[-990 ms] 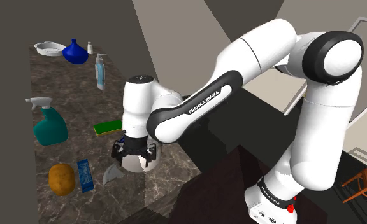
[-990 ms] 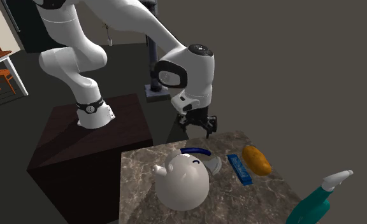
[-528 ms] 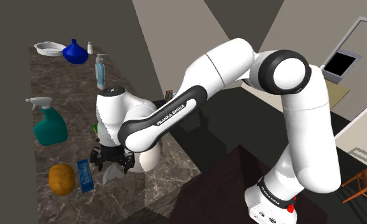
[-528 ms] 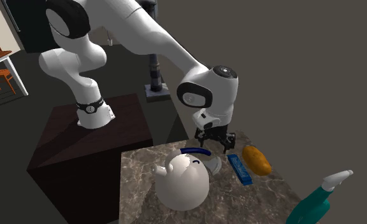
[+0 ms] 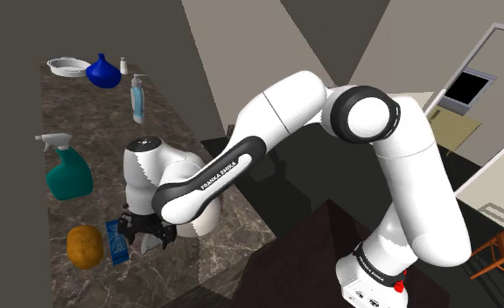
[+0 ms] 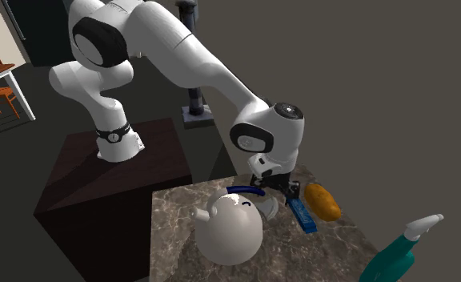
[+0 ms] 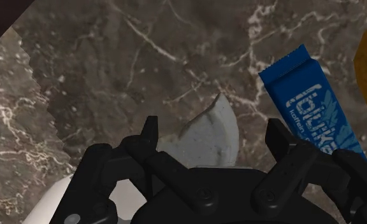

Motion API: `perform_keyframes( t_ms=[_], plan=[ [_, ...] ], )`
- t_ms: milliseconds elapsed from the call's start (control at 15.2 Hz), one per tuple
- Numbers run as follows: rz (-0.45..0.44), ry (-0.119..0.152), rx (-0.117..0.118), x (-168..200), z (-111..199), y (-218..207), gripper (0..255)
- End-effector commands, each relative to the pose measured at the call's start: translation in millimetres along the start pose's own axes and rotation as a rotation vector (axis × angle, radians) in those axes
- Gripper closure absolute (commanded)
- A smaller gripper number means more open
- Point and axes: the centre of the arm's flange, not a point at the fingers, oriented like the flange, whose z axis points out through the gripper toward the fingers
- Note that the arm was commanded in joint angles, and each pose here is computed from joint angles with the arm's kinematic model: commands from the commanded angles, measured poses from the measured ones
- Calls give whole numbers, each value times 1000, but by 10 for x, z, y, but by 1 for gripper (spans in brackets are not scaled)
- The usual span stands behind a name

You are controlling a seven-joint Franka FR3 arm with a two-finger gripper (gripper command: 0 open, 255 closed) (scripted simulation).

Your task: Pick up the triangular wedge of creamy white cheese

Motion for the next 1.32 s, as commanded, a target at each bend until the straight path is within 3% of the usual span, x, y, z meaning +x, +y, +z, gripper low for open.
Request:
perform_keyframes(
  t_ms=[0, 66, 132, 726, 1254],
  plan=[
    [0, 0, 1, 12, 86, -2, 0],
    [0, 0, 1, 12, 86, -2, 0],
    [0, 0, 1, 14, 84, -2, 255],
    [0, 0, 1, 12, 86, -2, 255],
    [0, 0, 1, -26, -334, 10, 255]
  ],
)
